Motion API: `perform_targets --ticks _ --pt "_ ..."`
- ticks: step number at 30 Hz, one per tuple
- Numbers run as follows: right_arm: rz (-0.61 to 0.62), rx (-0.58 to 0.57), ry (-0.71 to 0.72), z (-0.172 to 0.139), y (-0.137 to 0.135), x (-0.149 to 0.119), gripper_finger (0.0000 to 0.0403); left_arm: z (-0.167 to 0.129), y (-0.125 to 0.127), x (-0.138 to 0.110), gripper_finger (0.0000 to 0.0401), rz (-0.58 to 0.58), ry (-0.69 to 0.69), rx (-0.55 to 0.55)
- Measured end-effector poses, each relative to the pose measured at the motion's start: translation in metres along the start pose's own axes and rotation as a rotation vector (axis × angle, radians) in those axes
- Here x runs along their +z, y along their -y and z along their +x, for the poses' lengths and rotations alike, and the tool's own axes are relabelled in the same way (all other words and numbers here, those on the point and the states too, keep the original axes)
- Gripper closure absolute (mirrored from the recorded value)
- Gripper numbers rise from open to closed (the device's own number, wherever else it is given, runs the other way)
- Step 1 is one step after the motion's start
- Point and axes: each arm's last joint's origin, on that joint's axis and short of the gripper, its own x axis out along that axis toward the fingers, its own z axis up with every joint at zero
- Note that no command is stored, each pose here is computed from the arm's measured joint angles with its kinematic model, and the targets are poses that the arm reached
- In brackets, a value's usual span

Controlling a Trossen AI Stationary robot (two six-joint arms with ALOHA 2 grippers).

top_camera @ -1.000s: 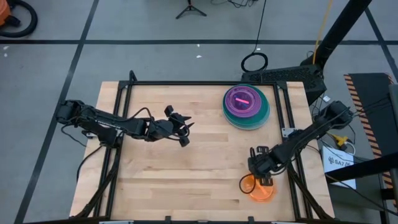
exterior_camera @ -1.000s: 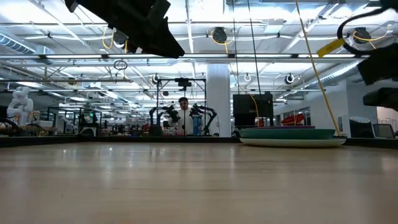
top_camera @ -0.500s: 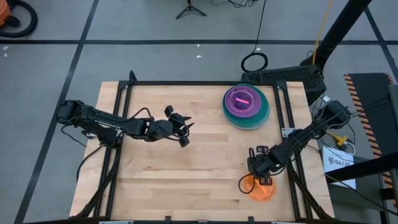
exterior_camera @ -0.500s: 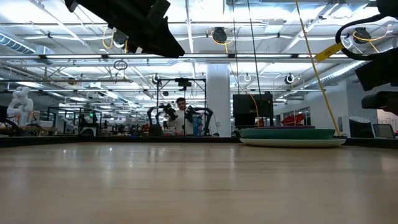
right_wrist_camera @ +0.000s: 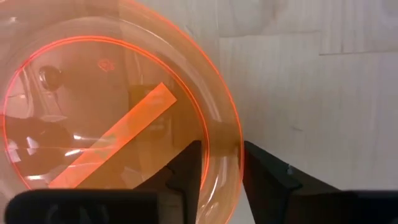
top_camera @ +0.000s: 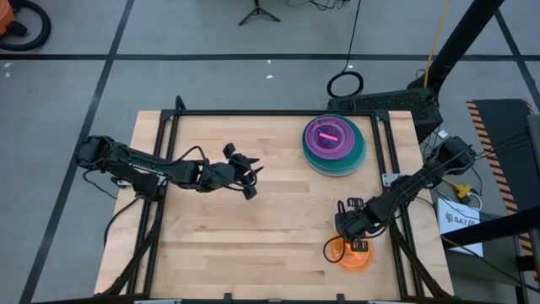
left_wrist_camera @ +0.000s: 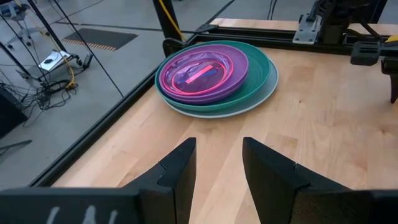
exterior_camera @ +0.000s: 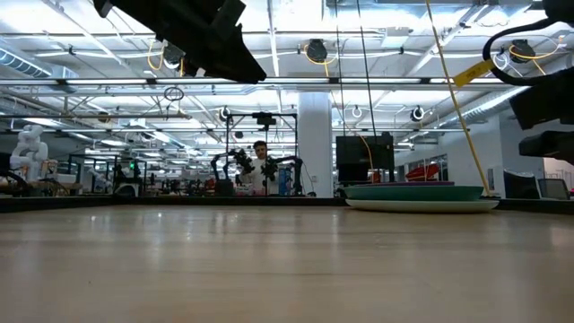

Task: Stack plastic plates
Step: Stack the orange plate on top of the pink plate

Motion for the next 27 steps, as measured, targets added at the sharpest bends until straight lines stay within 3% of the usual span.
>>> perform_targets --ticks 17,27 --pt "0.041 0.016 0.009 0.000 0.010 0.009 0.0315 0.000 0.000 0.009 0.0263 0.054 0.075 -0.003" --pt "0.023 0.013 0.076 -0.001 0.010 0.015 0.0363 -0.001 0.000 0.010 0.0263 0.059 0.088 -0.004"
